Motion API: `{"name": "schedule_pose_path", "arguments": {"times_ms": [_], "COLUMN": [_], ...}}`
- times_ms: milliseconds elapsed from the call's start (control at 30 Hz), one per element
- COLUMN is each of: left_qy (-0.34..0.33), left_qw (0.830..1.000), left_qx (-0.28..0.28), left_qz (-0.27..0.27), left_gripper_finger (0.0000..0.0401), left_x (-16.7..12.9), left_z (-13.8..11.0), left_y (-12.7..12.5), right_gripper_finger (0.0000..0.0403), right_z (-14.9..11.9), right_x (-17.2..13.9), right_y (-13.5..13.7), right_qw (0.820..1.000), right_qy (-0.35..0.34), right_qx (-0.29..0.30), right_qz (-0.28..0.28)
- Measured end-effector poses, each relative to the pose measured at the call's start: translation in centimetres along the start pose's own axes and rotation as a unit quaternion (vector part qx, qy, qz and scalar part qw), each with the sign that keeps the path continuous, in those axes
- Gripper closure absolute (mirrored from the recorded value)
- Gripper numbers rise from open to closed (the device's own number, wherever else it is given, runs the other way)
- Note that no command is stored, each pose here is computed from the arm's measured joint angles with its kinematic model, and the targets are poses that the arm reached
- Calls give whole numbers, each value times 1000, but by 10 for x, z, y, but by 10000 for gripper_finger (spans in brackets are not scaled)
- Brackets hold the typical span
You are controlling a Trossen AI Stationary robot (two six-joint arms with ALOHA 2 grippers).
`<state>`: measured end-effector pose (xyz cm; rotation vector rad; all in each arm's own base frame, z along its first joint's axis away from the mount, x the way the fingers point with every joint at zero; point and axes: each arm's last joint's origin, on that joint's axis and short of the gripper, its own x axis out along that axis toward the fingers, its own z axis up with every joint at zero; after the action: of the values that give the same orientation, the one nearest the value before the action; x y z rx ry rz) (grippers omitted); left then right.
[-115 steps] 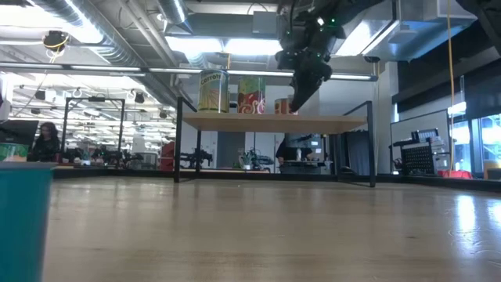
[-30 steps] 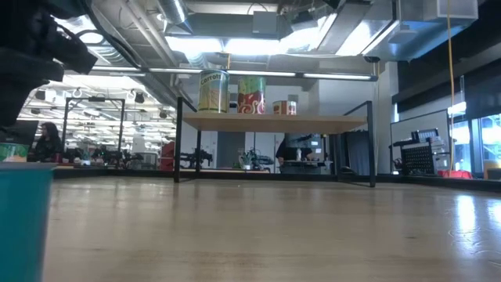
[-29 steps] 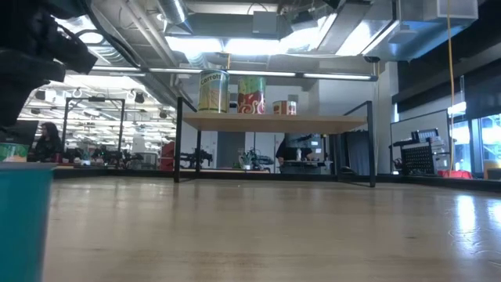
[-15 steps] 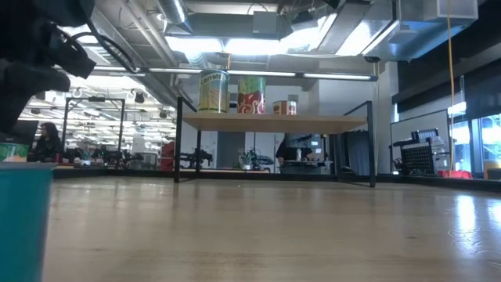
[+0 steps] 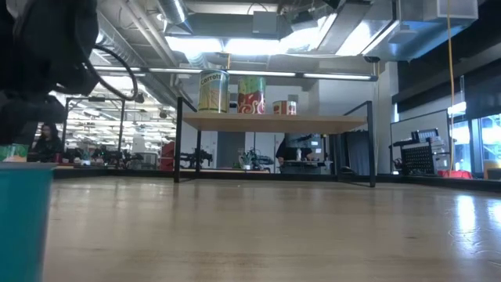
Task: Pick and place cans onto a shelf
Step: Put the canned peaches on the shelf
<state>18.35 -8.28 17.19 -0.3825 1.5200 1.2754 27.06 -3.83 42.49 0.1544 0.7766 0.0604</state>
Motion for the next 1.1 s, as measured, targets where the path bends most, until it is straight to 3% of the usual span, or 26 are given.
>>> {"name": "schedule_pose_path", "arguments": {"times_ms": [233, 433, 833, 1100], "left_qy": [3, 10, 13, -7], "left_qw": [999, 1000, 989, 969], "left_qx": [6, 11, 150, 232], "left_qz": [32, 25, -2, -90], "left_gripper_finger": [351, 350, 393, 399], "left_x": [8, 18, 17, -22], "left_z": [-1, -4, -3, 3], "left_y": [-10, -12, -18, -33], "right_gripper_finger": [398, 398, 398, 398], "right_z": [0, 0, 0, 0], "right_x": [0, 0, 0, 0], "right_y": [0, 0, 0, 0], "right_qw": [1000, 1000, 1000, 1000], "right_qy": [0, 0, 0, 0], "right_qx": [0, 0, -2, -16], "right_qz": [0, 0, 0, 0]}}
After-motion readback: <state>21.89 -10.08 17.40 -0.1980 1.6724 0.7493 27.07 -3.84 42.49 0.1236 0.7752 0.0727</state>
